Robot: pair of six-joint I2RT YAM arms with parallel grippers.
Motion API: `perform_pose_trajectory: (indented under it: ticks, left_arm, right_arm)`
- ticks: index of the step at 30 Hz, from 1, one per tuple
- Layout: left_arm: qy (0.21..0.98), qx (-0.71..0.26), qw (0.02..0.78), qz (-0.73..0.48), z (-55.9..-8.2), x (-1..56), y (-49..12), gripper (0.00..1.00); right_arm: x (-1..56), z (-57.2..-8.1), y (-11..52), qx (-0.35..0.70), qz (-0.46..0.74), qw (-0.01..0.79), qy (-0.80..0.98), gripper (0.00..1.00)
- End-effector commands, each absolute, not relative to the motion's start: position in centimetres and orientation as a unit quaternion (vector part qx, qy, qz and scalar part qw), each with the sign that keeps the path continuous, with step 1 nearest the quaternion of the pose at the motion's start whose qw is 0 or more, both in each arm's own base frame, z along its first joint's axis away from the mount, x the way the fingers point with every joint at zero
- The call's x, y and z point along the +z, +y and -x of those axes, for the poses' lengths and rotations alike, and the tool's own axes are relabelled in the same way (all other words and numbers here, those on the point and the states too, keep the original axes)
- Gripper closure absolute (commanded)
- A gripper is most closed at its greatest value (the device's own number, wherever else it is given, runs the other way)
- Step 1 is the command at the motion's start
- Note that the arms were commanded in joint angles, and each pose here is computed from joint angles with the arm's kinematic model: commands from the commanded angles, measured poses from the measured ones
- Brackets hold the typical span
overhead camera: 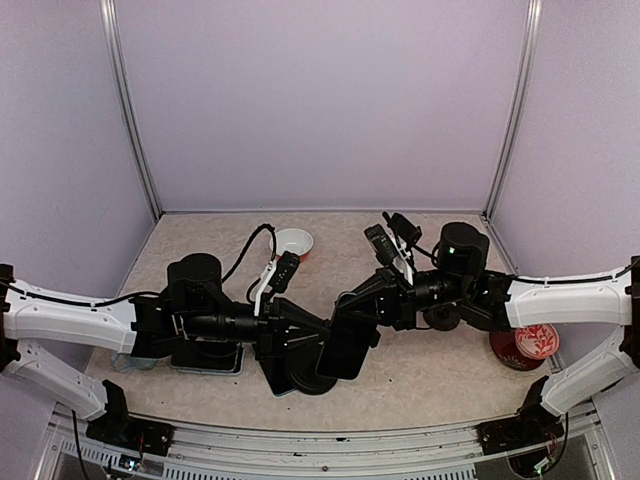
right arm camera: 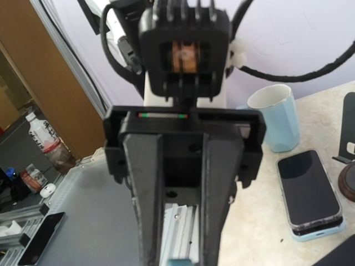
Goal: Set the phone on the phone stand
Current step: Install the phone onto the phone stand.
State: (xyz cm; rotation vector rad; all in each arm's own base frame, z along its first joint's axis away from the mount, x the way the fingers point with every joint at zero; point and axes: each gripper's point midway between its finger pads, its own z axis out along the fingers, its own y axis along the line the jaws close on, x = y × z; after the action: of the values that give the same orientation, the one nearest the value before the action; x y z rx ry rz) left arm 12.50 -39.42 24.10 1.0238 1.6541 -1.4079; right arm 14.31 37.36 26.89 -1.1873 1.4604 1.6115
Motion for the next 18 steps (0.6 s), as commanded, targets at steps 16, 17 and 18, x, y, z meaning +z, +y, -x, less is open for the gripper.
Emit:
perform_pose_trajectory:
  ticks: [16,17,18]
  left_arm:
    - [0.582,-0.58,0.403,-0.404,-12.14,29.01,-39.86,0.7]
    - [0.583,-0.579,0.402,-0.404,-12.13,28.94,-39.87,0.69]
    - [0.583,-0.579,0.402,-0.404,-12.14,28.87,-39.9,0.67]
  right_arm:
    - [23.36,-16.21,37.48,0.583,0.432,0.302,0.619,1.0]
    - [23.33,-16.25,37.45,0.583,0.431,0.302,0.619,1.0]
    - [23.27,-16.2,37.45,0.583,0.431,0.301,0.619,1.0]
